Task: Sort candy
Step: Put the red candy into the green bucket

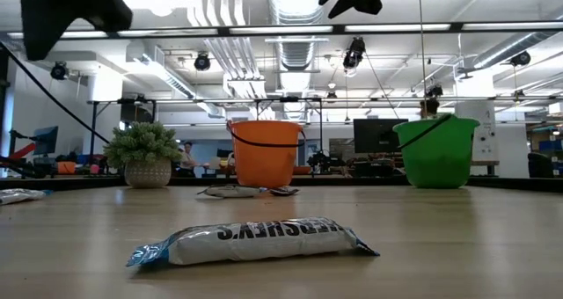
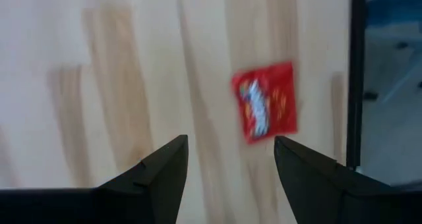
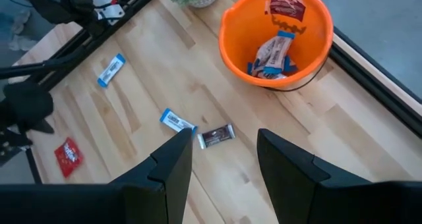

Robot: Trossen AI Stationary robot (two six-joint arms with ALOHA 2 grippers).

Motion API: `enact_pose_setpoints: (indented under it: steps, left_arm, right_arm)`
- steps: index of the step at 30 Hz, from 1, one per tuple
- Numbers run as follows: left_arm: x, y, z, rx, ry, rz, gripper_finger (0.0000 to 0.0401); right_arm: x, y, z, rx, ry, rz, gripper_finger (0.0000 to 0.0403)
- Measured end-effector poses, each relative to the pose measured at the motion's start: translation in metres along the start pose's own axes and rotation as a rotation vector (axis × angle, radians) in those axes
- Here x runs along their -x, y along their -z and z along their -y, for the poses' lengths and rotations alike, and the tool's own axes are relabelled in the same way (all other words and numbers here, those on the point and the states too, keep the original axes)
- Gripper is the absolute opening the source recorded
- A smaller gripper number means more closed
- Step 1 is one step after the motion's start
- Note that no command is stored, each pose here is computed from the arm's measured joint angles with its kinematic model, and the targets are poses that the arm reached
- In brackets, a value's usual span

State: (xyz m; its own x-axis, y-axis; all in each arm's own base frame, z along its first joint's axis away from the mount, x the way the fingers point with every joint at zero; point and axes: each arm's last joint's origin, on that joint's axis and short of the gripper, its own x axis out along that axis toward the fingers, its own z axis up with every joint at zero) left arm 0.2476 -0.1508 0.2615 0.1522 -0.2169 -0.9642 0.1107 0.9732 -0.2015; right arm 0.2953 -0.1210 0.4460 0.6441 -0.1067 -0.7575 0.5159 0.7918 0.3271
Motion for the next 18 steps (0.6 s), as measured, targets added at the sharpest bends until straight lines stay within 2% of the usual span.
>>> enact_pose_setpoints:
  steps: [3,8,14,18]
  left_arm:
    - [-0.01,-0.001,-0.001,0.005,0.01,0.033,0.0207]
    - [-0.029,0.007,-0.003,0.111,0.036,0.017,0.0208]
    - [-0.048,0.003,0.015,0.164,0.197,0.187,0.0208]
    - [-0.056,0.008,0.018,0.199,0.214,0.188,0.0208]
  right_arm:
    - [0.0,0.001,-0.002,0.005,-0.004,-0.002,0.016]
    - [-0.001,0.002,-0.004,0.008,-0.007,-0.005,0.016]
    - [-0.002,0.004,-0.01,0.002,-0.019,-0.011,0.016]
    - [-0.002,0.006,-0.016,0.017,-0.031,-0.017,0.016]
